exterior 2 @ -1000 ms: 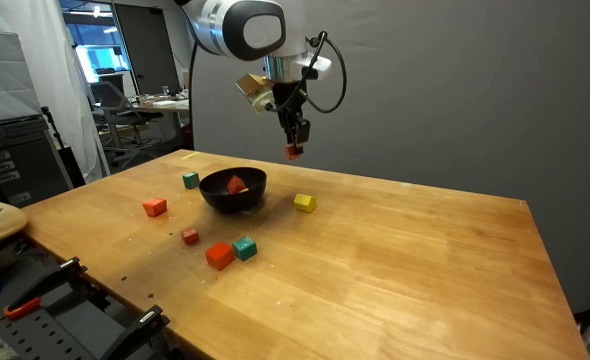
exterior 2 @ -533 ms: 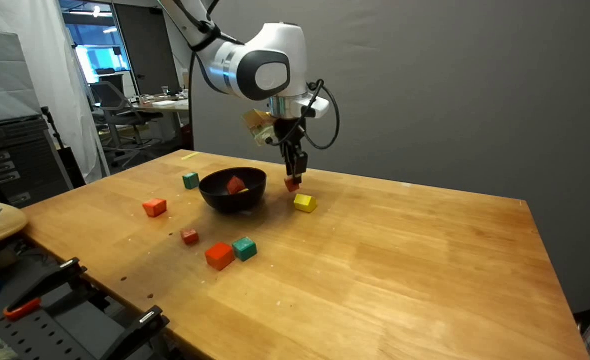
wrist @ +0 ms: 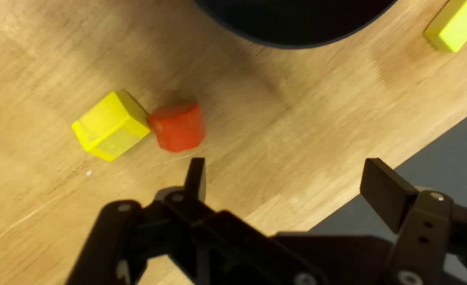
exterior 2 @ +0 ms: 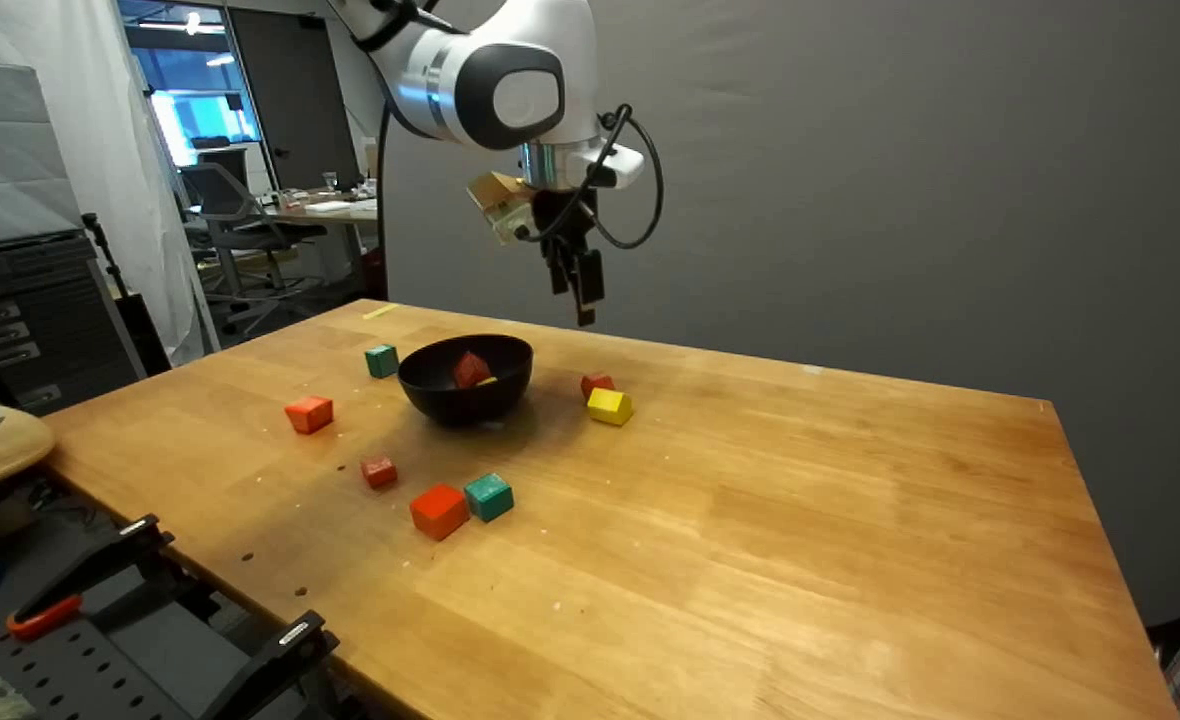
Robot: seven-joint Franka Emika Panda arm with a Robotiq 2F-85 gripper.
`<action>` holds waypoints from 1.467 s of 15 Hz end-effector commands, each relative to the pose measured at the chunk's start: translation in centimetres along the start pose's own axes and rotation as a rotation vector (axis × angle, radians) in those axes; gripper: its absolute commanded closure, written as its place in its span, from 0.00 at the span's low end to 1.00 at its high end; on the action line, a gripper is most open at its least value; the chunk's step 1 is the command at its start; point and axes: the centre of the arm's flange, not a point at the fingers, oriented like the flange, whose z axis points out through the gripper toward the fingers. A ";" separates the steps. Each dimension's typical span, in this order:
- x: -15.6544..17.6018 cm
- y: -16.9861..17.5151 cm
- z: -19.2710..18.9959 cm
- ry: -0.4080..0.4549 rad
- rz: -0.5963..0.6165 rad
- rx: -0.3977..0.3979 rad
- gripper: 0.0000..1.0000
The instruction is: Take the blocks out of the bowl and put them on the table
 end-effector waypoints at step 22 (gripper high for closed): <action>-8.4 -3.4 10.2 -0.404 -0.059 -0.027 0.00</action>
